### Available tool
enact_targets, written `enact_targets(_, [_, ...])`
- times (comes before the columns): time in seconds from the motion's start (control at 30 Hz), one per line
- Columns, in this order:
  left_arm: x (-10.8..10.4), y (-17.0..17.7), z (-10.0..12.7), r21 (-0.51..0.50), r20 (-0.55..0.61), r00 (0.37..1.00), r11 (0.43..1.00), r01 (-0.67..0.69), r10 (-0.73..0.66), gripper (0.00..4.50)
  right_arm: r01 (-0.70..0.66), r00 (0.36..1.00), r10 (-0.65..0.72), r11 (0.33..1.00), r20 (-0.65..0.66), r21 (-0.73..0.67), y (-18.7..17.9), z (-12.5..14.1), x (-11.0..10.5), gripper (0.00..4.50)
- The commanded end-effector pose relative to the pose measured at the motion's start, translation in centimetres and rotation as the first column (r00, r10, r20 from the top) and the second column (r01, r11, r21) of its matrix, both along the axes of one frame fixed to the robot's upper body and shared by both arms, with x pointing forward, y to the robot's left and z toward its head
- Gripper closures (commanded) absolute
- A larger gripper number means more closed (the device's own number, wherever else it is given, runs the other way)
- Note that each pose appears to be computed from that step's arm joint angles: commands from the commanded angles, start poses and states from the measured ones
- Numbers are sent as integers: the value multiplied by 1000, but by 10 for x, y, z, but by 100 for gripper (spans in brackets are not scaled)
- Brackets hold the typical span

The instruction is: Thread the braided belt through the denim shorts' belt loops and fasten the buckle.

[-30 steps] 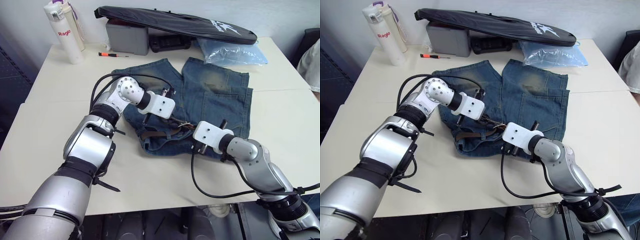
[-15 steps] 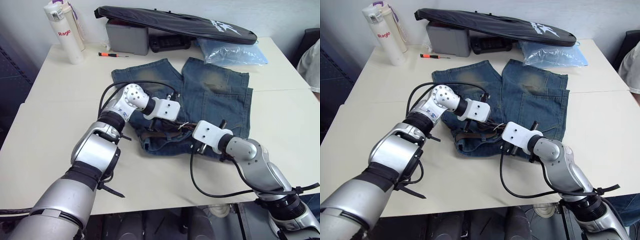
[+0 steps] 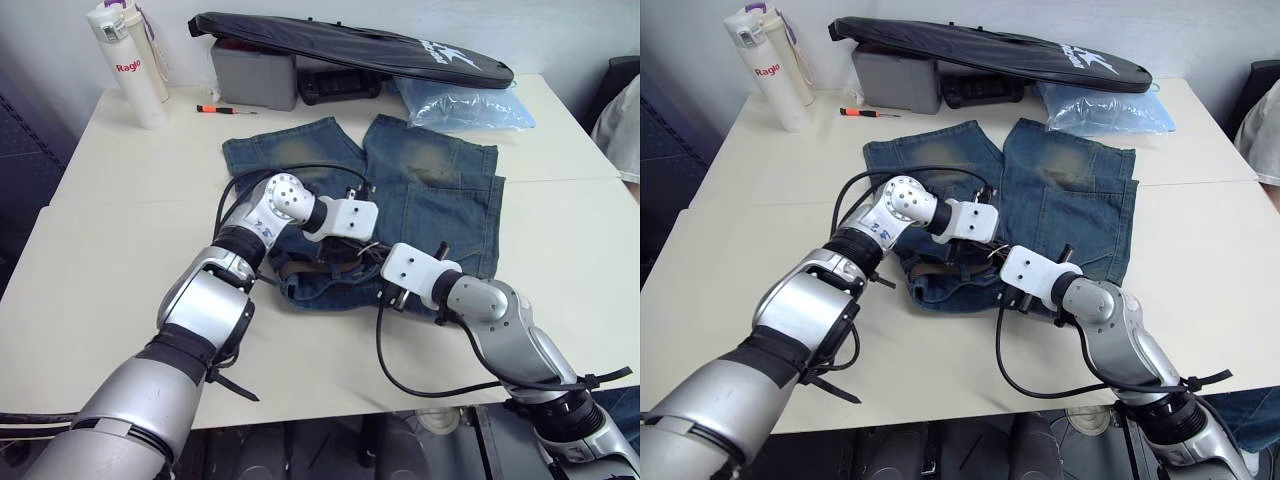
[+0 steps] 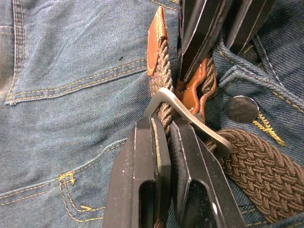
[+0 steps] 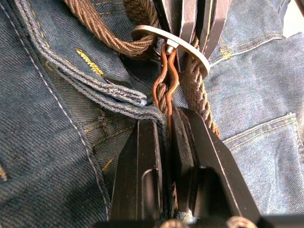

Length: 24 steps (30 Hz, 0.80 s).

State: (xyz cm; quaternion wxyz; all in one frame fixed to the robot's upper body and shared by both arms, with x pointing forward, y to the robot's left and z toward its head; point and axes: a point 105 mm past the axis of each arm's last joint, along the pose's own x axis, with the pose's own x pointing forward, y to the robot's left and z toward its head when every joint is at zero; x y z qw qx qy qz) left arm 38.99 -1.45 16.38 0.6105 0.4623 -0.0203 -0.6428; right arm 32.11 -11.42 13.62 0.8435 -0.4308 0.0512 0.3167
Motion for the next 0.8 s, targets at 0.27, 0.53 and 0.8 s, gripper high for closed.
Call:
enact_targets(0.27, [-19,-8,33,-42,-188,976,994,105,-111,4,-72,996,71,997,44,14,14,10,-6,450])
enact_targets(0.53, [-17,7,58,-86,-224,971,994,60,-78,1,-68,997,68,998,34,11,13,6,-7,450])
enact_targets(0.8, [-18,25,73,-114,-274,960,993,22,-52,1,-77,997,77,997,18,3,12,5,-9,450])
